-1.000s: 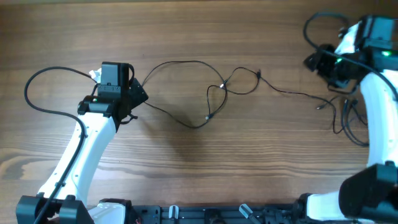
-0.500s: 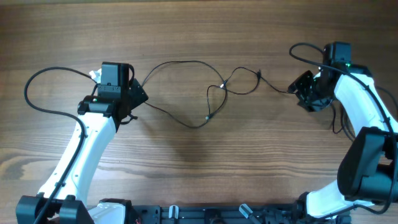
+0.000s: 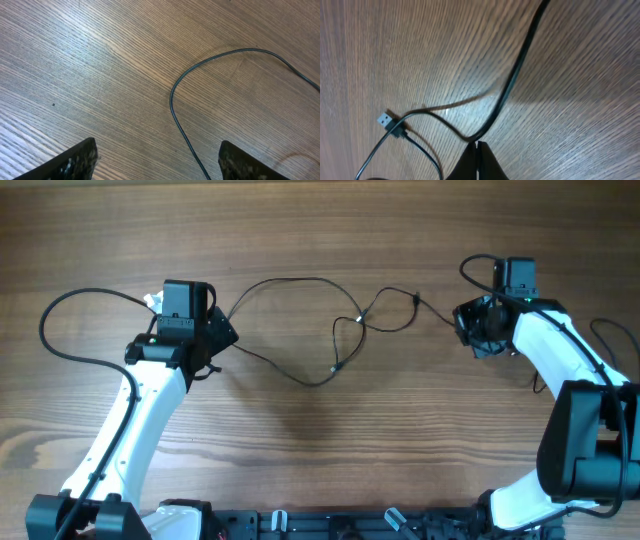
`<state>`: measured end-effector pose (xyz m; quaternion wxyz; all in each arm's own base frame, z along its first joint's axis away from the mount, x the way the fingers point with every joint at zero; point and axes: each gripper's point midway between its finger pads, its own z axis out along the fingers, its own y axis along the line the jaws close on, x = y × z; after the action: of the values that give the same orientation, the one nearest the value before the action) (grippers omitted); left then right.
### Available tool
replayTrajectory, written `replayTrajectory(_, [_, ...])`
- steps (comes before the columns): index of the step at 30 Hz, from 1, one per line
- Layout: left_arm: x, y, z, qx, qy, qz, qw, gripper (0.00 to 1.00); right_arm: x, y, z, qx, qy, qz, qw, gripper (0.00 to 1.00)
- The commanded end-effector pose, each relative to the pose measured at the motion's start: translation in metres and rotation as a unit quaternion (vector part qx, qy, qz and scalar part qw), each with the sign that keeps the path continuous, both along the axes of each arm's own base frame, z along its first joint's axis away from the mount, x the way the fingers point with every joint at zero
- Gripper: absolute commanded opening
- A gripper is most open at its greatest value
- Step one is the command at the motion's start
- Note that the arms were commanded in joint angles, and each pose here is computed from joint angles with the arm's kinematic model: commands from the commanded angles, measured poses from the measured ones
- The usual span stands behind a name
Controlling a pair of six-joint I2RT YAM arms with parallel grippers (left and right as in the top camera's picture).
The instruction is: Untangle cables
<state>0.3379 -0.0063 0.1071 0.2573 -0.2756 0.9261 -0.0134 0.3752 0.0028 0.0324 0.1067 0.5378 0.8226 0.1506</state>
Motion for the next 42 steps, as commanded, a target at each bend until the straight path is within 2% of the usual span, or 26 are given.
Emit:
replayTrajectory(1, [0.0,0.001,-0.001,-0.004,0.0,0.008,1.0,0.79,0.007,-0.006,-0.001,-0.037,-0.02,0.046,0.998,0.04])
replayTrajectory(6, [-0.003,0.002,-0.002,-0.003,0.006,0.008,1.0,0.79,0.034,-0.015,0.046,-0.092,-0.104,0.135,0.981,0.04])
replayTrajectory(11, [-0.003,0.002,-0.002,-0.003,0.007,0.008,1.0,0.79,0.049,-0.038,0.127,-0.121,-0.195,0.137,0.964,0.05])
replayTrajectory(12, [-0.003,0.002,-0.002,-0.003,0.007,0.008,1.0,0.79,0.048,-0.034,0.133,-0.119,-0.206,0.157,0.958,0.14])
replayTrajectory(14, [-0.003,0.002,-0.002,-0.003,0.007,0.008,1.0,0.79,0.048,-0.021,0.136,-0.131,-0.224,0.24,0.935,0.25])
replayTrajectory(15, [-0.003,0.002,-0.002,-0.003,0.007,0.008,1.0,0.79,0.047,-0.014,0.132,-0.146,-0.227,0.295,0.917,0.29])
replayTrajectory(16, [-0.003,0.002,-0.002,-0.003,0.007,0.008,1.0,0.79,0.041,-0.008,0.121,-0.174,-0.219,0.374,0.884,0.33])
replayTrajectory(17, [-0.003,0.002,-0.002,-0.003,0.007,0.008,1.0,0.79,0.035,-0.004,0.109,-0.19,-0.207,0.429,0.858,0.43])
replayTrajectory(19, [-0.003,0.002,-0.002,-0.003,0.007,0.008,1.0,0.79,0.022,-0.003,0.079,-0.209,-0.171,0.523,0.808,0.44])
replayTrajectory(20, [-0.003,0.002,-0.002,-0.003,0.007,0.008,1.0,0.79,0.018,-0.006,0.063,-0.215,-0.147,0.553,0.791,0.47])
replayTrajectory(23, [-0.003,0.002,-0.002,-0.003,0.008,0.008,1.0,0.79,0.019,-0.019,0.044,-0.233,-0.111,0.56,0.787,0.56])
replayTrajectory(26, [-0.003,0.002,-0.002,-0.003,0.007,0.008,1.0,0.79,0.017,-0.019,0.025,-0.231,-0.095,0.593,0.765,0.63])
replayTrajectory(28, [-0.003,0.002,-0.002,-0.003,0.007,0.008,1.0,0.79,0.014,-0.019,0.013,-0.227,-0.085,0.619,0.747,0.64])
replayTrajectory(33, [-0.003,0.002,-0.002,-0.003,0.007,0.008,1.0,0.79,0.013,-0.025,-0.003,-0.229,-0.064,0.628,0.741,0.61])
replayTrajectory(37, [-0.003,0.002,-0.002,-0.003,0.007,0.008,1.0,0.79,0.006,-0.024,-0.012,-0.222,-0.054,0.657,0.719,0.6])
replayTrajectory(42, [-0.003,0.002,-0.002,-0.003,0.007,0.008,1.0,0.79,0.008,-0.024,-0.014,-0.222,-0.054,0.657,0.718,0.6])
